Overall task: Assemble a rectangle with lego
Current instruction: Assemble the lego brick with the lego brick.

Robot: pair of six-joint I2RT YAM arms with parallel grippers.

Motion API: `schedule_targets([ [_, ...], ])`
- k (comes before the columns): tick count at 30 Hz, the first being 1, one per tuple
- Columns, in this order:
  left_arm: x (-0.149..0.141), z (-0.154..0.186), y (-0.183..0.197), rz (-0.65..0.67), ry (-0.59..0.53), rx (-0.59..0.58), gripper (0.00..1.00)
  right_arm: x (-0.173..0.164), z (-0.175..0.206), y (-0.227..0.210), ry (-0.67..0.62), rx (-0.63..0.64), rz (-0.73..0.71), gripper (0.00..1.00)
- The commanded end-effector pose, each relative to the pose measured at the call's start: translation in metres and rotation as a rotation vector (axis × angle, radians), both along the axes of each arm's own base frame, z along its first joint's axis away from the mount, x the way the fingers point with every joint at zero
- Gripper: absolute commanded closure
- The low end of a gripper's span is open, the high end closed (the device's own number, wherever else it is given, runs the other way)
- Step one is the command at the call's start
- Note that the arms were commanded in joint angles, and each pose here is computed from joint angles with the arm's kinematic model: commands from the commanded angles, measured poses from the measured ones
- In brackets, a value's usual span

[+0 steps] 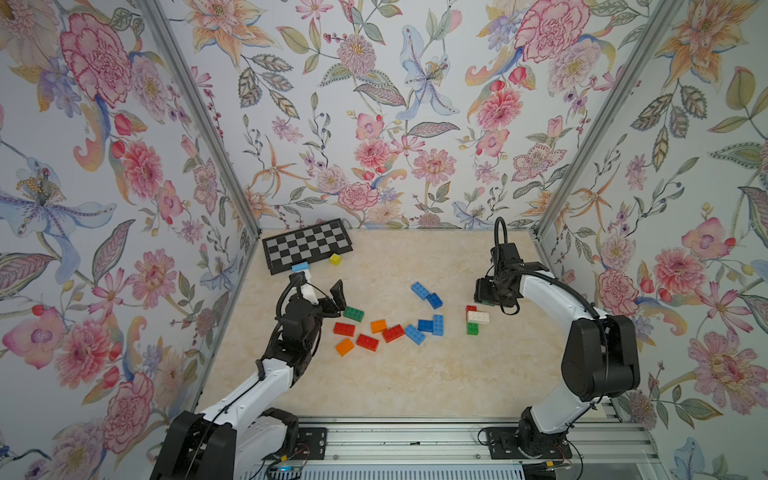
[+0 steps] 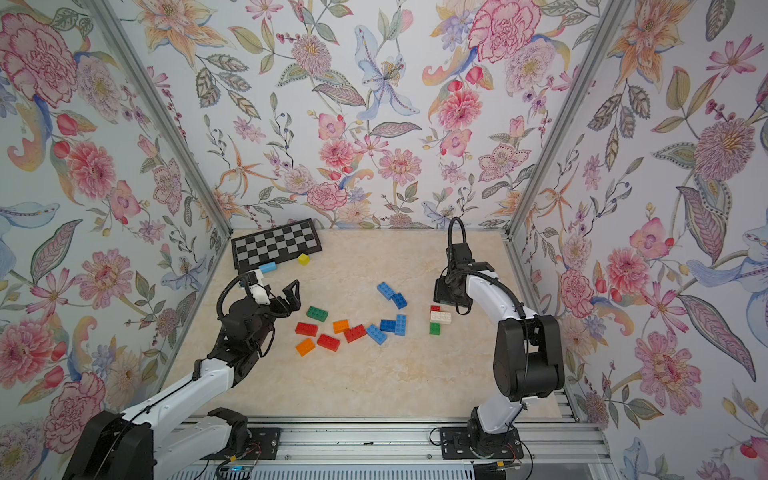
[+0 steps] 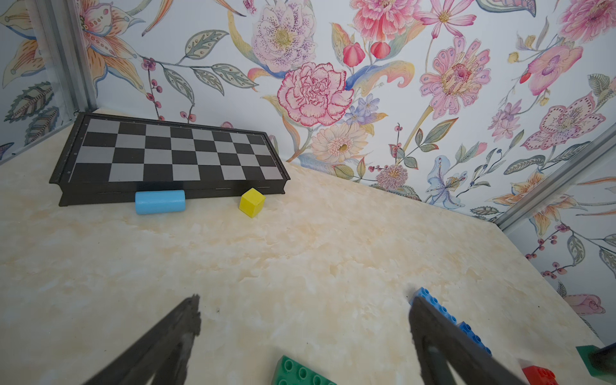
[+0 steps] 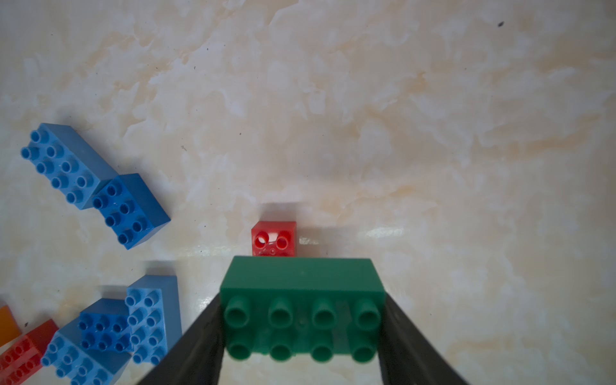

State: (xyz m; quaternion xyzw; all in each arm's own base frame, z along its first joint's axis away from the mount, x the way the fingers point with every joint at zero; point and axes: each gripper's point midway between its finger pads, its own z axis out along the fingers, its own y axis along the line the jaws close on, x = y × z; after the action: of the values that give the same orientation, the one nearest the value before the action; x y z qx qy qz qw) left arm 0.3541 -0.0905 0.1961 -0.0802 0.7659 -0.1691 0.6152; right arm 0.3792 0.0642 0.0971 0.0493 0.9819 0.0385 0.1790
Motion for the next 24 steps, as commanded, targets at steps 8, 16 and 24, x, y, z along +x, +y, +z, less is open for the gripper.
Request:
schedule_targets([
  [8, 0.008, 0.012, -0.009, -0.024, -0.031, -0.038, 0.01, 0.007, -0.021, 0.009, 0.064, -0.024, 0.087, 0.79],
  [16, 0.009, 0.010, -0.008, -0.021, -0.023, -0.028, 0.01, 0.003, -0.037, 0.022, 0.104, -0.041, 0.131, 0.78],
  [24, 0.008, 0.009, -0.008, -0.023, -0.023, -0.034, 0.01, -0.011, -0.042, 0.022, 0.126, -0.056, 0.124, 0.77],
])
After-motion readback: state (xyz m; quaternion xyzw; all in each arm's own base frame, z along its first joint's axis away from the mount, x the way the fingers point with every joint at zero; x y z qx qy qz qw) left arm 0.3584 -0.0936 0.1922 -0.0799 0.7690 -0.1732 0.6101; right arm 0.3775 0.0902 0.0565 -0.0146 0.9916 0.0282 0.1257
